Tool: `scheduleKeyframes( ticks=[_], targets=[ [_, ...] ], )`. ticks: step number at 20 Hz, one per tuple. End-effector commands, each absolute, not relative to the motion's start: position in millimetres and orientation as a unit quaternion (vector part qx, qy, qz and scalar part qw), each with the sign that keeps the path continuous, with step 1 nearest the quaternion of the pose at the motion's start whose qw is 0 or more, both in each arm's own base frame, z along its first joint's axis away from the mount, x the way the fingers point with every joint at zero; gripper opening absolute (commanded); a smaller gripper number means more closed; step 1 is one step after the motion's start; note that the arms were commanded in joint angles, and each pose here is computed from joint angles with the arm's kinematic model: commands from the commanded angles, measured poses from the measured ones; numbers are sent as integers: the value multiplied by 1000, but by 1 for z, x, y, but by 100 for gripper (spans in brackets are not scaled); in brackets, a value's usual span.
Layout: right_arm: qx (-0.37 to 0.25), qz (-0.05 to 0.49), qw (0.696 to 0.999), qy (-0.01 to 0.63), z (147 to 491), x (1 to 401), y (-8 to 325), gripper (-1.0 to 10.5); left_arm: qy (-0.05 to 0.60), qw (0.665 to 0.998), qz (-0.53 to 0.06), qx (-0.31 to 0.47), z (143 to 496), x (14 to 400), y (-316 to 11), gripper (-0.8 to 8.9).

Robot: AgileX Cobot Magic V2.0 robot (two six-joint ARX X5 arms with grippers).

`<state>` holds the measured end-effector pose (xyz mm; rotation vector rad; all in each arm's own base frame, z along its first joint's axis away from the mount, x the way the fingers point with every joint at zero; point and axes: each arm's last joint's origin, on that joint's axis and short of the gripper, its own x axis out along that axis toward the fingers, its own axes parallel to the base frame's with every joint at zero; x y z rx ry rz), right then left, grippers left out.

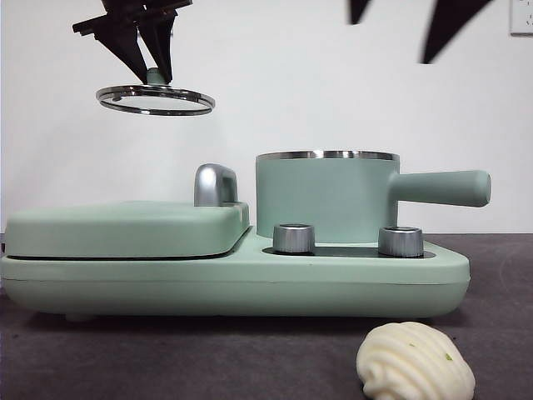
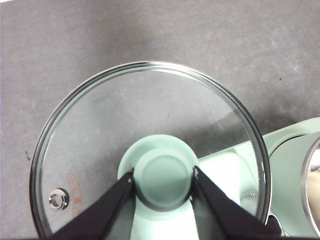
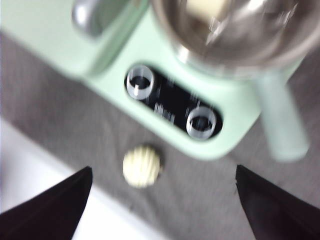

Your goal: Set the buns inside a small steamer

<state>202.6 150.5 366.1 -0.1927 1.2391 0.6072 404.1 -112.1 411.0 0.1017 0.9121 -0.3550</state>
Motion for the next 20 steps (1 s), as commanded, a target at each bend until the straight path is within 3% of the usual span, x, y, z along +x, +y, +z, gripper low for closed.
scheduleKeyframes(
  ticks=[1,3,8,11,18,20],
  targets=[
    [-86,275,748,599,346,177,146,459,409,895,-176,42,425,398,-116,87],
    [-67,277,756,590,328,160,145,459,409,895,-176,41,425,398,-116,87],
    [-72,290,733,611,265,132,163,459,409,894,-176,40,425,397,-118,87],
    [-75,310,738,594,226,122,179,457,409,894,-177,41,425,397,-118,87],
    [-104,264,755,591,184,134,195,442,409,894,-177,41,425,397,-118,87],
    [-107,261,752,596,176,137,199,365,409,894,-177,41,425,397,-118,87]
  ],
)
